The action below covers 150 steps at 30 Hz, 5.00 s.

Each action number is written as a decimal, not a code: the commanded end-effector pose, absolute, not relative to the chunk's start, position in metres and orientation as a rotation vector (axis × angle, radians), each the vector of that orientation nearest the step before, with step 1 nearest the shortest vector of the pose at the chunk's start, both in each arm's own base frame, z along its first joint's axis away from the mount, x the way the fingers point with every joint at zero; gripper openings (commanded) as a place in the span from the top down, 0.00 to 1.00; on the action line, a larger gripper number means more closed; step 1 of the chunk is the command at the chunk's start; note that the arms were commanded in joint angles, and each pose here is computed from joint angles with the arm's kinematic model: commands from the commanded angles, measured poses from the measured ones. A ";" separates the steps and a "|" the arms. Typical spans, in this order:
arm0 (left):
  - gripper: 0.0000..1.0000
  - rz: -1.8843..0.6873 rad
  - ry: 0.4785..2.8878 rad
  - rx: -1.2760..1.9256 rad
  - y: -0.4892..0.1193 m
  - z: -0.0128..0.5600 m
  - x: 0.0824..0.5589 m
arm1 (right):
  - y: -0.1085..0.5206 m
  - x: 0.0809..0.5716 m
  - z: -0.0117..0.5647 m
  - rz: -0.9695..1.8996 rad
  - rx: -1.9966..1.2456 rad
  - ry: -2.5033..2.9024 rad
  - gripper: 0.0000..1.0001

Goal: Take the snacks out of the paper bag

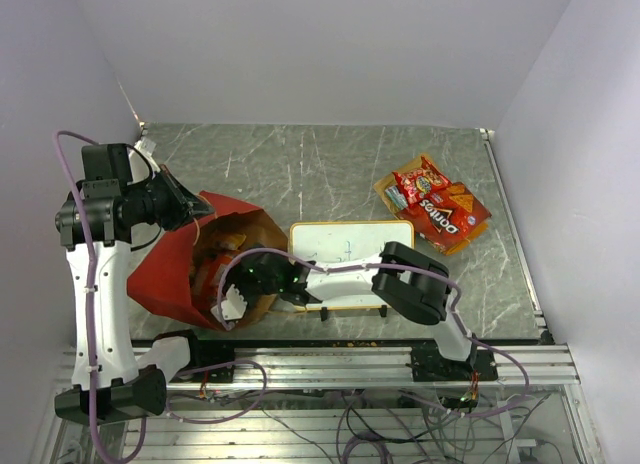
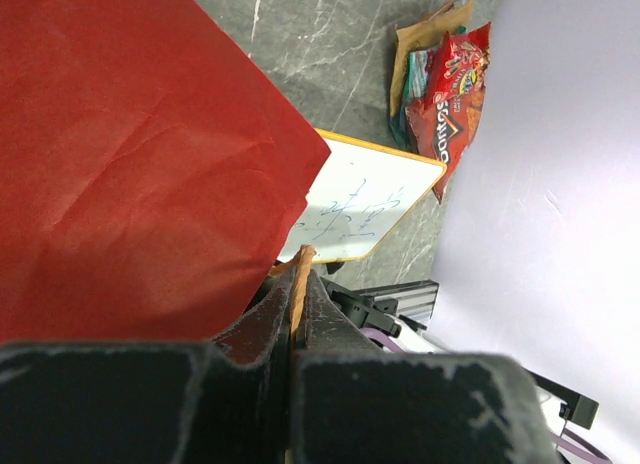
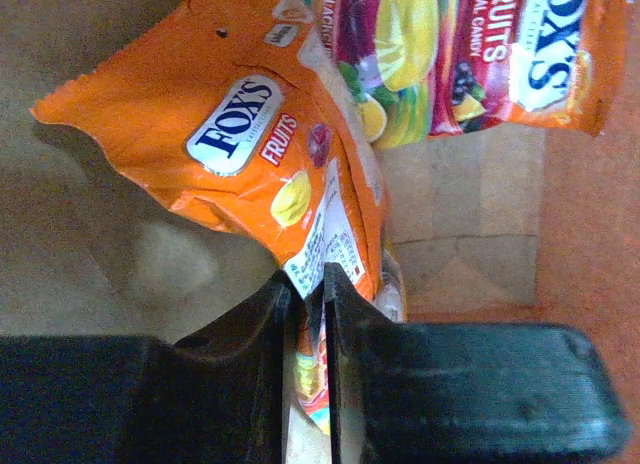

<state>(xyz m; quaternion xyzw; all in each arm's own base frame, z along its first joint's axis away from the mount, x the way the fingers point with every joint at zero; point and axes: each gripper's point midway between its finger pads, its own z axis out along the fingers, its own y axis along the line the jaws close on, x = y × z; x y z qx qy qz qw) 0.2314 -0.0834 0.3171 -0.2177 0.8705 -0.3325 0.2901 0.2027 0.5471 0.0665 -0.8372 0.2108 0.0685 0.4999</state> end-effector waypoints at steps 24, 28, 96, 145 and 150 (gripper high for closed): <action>0.93 -0.899 2.188 -0.558 -0.084 0.333 0.243 | 0.473 0.187 0.236 0.730 -1.612 0.885 1.00; 0.93 -0.902 2.185 -0.557 -0.083 0.333 0.247 | 0.460 0.225 0.280 0.789 -1.340 1.093 1.00; 0.93 -0.926 2.196 -0.524 -0.088 0.331 0.235 | -0.046 0.398 0.183 -0.360 1.080 1.974 1.00; 0.93 -0.920 2.190 -0.593 -0.088 0.322 0.217 | 0.169 0.423 0.265 0.328 -0.166 1.929 0.00; 0.93 -0.928 2.188 -0.602 -0.089 0.320 0.214 | 0.277 0.363 0.295 0.538 -0.659 1.618 0.02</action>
